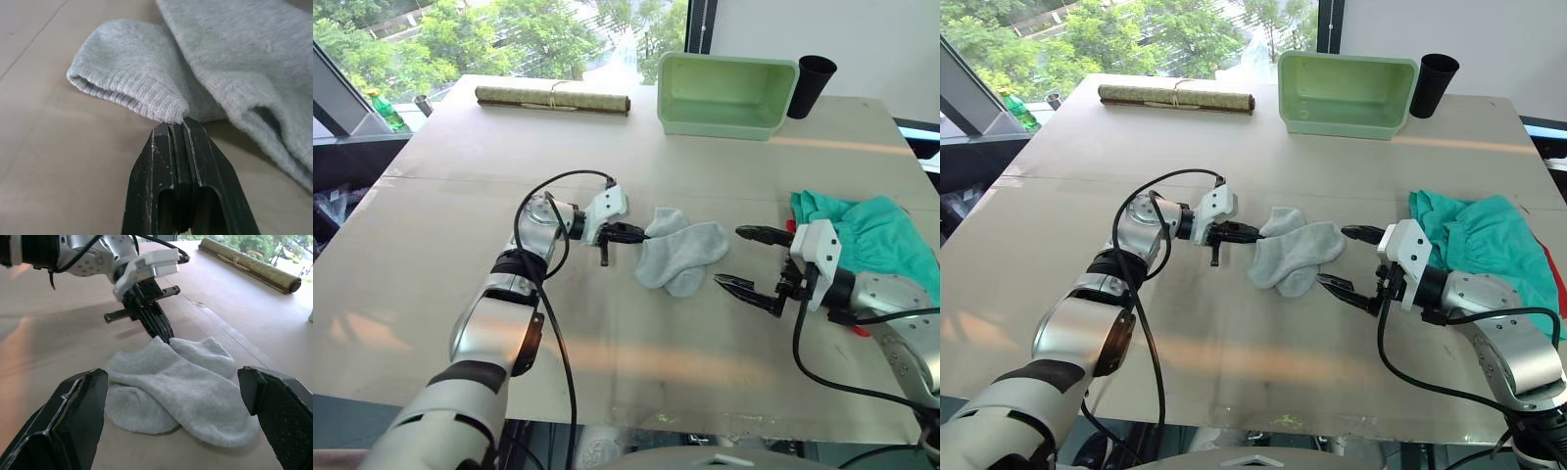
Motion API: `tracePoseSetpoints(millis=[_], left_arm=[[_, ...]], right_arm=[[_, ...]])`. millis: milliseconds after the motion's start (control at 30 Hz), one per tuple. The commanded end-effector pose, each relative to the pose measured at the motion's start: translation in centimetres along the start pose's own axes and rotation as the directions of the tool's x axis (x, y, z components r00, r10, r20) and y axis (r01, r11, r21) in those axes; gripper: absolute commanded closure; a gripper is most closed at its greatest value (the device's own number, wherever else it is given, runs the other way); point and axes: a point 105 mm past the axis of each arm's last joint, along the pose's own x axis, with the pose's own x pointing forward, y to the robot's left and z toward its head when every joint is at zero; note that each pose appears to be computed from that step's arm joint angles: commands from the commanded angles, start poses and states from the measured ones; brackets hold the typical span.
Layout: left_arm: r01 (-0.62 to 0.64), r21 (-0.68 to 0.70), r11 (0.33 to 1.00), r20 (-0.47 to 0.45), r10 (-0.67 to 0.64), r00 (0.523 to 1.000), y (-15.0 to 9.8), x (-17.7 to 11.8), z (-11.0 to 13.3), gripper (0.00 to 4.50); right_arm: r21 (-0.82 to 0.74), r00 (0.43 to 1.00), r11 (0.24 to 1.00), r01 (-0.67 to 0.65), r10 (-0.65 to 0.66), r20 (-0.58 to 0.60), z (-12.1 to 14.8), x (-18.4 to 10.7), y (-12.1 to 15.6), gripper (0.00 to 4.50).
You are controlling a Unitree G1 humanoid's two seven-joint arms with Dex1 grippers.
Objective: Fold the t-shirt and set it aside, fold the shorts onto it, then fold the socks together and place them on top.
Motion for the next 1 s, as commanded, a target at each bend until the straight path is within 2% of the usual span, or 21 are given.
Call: tracePoseSetpoints(millis=[33, 167, 267, 467, 633, 733, 1000], left_arm=[[-0.046, -0.018, 0.999, 0.053, 0.047, 0.997, 0.2, -1.6, 0.7, 4.44], [-0.07, -0.069, 0.995, 0.065, 0.075, 0.995, -1.6, -3.1, 0.0, 4.44], [-0.147, -0.125, 0.981, 0.045, 0.153, 0.987, -3.2, -4.3, -0.6, 4.44], [-0.365, -0.25, 0.897, 0.074, 0.393, 0.916, -6.3, -4.1, 0.6, 4.44], [-0.472, -0.363, 0.804, 0.029, 0.516, 0.856, -8.9, -3.3, 0.5, 4.44], [-0.474, -0.402, 0.783, -0.005, 0.516, 0.856, -10.5, -2.7, 0.0, 4.44], [-0.388, -0.403, 0.829, -0.09, 0.386, 0.918, -13.7, -3.1, -1.6, 4.44]], right_arm=[[-0.039, 0.999, 0.998, 0.044, -0.043, 0.011, 0.9, -0.4, -0.8, 0.0], [-0.035, 0.998, 0.997, 0.064, -0.064, 0.0, 0.6, -0.2, -0.9, 0.0], [-0.026, 0.997, 0.997, 0.078, -0.078, -0.007, 0.3, 0.3, -1.0, 0.0], [-0.025, 0.996, 0.996, 0.088, -0.088, -0.012, -0.1, 1.2, -1.0, 0.0], [-0.015, 0.995, 0.995, 0.096, -0.096, -0.01, -0.1, 2.0, -1.2, 0.0], [-0.009, 0.996, 0.996, 0.091, -0.091, -0.012, -0.1, 2.5, -1.2, 0.0], [-0.009, 0.995, 0.996, 0.093, -0.093, -0.045, -0.4, 3.5, -2.3, 0.0]])
